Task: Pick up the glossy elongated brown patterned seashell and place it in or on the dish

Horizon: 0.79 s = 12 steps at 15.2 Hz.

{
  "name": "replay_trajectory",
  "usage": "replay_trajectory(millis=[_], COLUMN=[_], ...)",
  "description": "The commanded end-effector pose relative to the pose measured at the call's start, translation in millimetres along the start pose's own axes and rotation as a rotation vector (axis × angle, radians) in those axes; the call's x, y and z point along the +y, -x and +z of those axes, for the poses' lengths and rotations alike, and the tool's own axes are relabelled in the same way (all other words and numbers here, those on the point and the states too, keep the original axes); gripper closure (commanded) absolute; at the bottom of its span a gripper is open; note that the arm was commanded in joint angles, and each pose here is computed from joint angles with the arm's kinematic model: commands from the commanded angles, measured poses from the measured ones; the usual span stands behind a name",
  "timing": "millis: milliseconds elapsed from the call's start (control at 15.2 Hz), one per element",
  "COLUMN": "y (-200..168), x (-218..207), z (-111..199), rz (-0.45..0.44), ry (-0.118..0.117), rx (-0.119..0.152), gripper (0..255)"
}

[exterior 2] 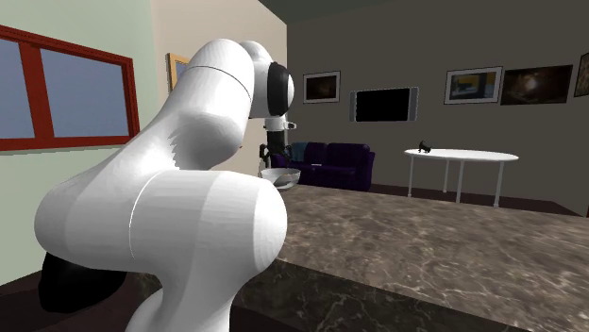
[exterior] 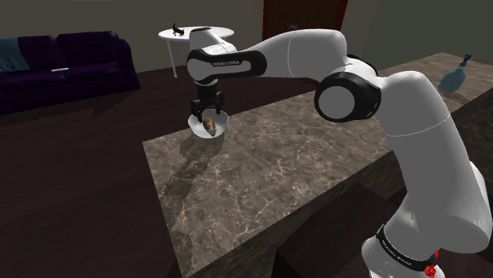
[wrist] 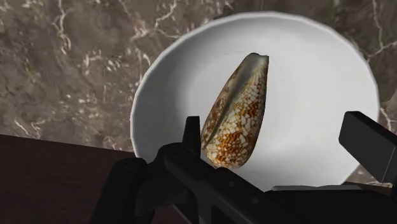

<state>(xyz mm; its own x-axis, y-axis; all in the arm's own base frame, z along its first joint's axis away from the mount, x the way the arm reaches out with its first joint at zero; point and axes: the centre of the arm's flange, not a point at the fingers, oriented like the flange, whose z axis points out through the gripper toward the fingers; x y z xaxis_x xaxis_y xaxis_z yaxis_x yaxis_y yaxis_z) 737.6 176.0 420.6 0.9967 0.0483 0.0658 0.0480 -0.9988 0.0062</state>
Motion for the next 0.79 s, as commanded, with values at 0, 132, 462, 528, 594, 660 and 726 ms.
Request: replay_trajectory(millis=[0, 132, 462, 528, 594, 660, 726], y=[0.6, 0.6, 0.6, 0.6, 0.6, 0.6, 0.6], x=[0.1, 0.1, 0.1, 0.1, 0.1, 0.1, 0.1], z=[-13.5, -39.9, -50.3, -50.3, -50.3, -50.3, -50.3], rz=[0.000, 0.000, 0.000, 0.000, 0.000, 0.000, 0.000], ry=[0.000, 0.000, 0.000, 0.000, 0.000, 0.000, 0.000], rx=[0.000, 0.000, 0.000, 0.000, 0.000, 0.000, 0.000], gripper=[0, 0, 0, 0, 0, 0, 0])
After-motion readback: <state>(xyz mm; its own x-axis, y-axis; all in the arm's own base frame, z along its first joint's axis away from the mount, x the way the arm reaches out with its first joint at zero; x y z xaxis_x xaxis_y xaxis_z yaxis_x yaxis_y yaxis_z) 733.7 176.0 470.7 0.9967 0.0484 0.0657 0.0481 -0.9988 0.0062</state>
